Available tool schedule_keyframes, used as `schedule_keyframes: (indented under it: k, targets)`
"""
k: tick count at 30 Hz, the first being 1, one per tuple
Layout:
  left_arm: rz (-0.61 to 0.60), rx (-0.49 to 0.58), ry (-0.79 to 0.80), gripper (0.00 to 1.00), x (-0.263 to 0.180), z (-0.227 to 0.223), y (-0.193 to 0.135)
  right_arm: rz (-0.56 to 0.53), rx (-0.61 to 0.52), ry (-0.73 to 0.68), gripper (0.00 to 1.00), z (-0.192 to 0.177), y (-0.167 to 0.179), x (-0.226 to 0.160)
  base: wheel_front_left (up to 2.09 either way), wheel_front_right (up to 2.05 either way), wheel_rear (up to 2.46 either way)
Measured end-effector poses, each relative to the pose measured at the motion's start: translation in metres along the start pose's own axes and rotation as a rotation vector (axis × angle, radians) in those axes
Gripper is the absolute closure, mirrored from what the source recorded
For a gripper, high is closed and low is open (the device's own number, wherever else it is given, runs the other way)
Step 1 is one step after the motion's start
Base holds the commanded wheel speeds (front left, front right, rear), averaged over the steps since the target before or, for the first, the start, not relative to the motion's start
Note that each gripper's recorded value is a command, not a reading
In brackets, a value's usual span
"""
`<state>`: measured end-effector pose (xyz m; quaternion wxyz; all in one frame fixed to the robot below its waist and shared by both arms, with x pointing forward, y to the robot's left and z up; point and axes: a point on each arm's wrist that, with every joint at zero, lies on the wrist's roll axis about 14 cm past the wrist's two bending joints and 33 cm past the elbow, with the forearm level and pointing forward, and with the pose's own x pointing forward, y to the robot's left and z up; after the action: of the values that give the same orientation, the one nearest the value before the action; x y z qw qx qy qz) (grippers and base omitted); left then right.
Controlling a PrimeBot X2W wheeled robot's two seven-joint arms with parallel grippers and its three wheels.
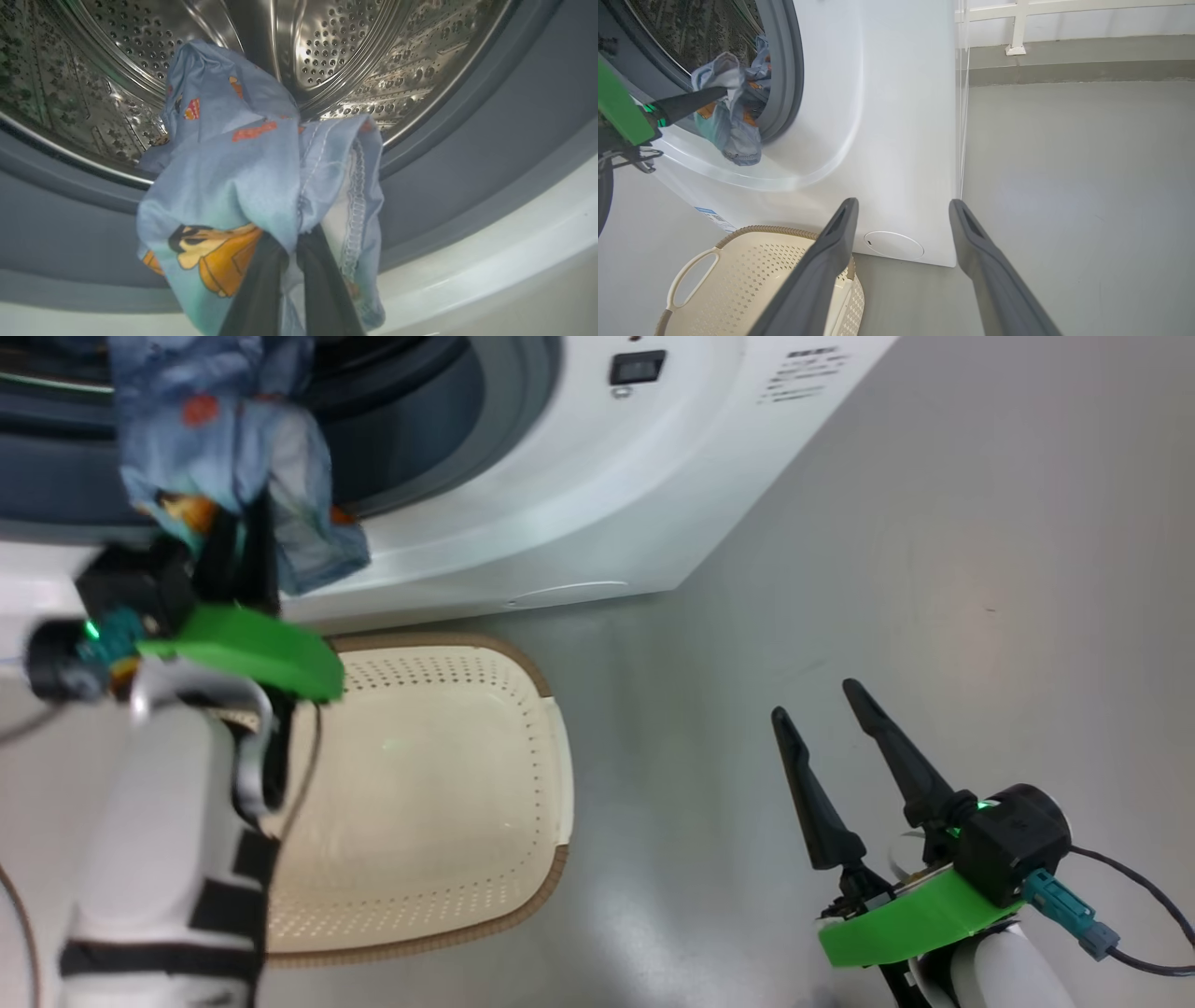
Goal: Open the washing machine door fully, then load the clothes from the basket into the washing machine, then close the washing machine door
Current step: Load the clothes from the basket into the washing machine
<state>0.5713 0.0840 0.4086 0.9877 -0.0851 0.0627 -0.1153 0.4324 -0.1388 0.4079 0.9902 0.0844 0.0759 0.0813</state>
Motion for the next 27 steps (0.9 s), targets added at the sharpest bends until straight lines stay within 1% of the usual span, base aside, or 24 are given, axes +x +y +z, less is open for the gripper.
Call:
schedule_keyframes:
  k: [9, 18, 19, 23, 27]
  targets:
    - [-0.039, 0.094, -0.006, 1.00, 0.057, 0.025, -0.001, -0.040, 0.005, 0.014, 0.00, 0.001, -0.010, -0.015, 0.00, 0.00, 0.00]
    - [-0.011, 0.155, 0.046, 1.00, 0.105, 0.018, 0.017, -0.074, 0.024, 0.050, 0.00, -0.006, -0.014, -0.032, 0.00, 0.00, 0.00]
    - [-0.011, 0.155, 0.046, 1.00, 0.105, 0.018, 0.017, -0.074, 0.024, 0.050, 0.00, -0.006, -0.014, -0.032, 0.00, 0.00, 0.00]
    - [0.013, 0.174, 0.033, 1.00, 0.131, 0.024, 0.030, -0.112, 0.013, 0.075, 0.00, -0.011, -0.024, -0.040, 0.00, 0.00, 0.00]
    - [0.010, 0.160, 0.027, 1.00, 0.150, 0.026, 0.029, -0.130, 0.013, 0.103, 0.00, -0.019, -0.028, -0.045, 0.00, 0.00, 0.00]
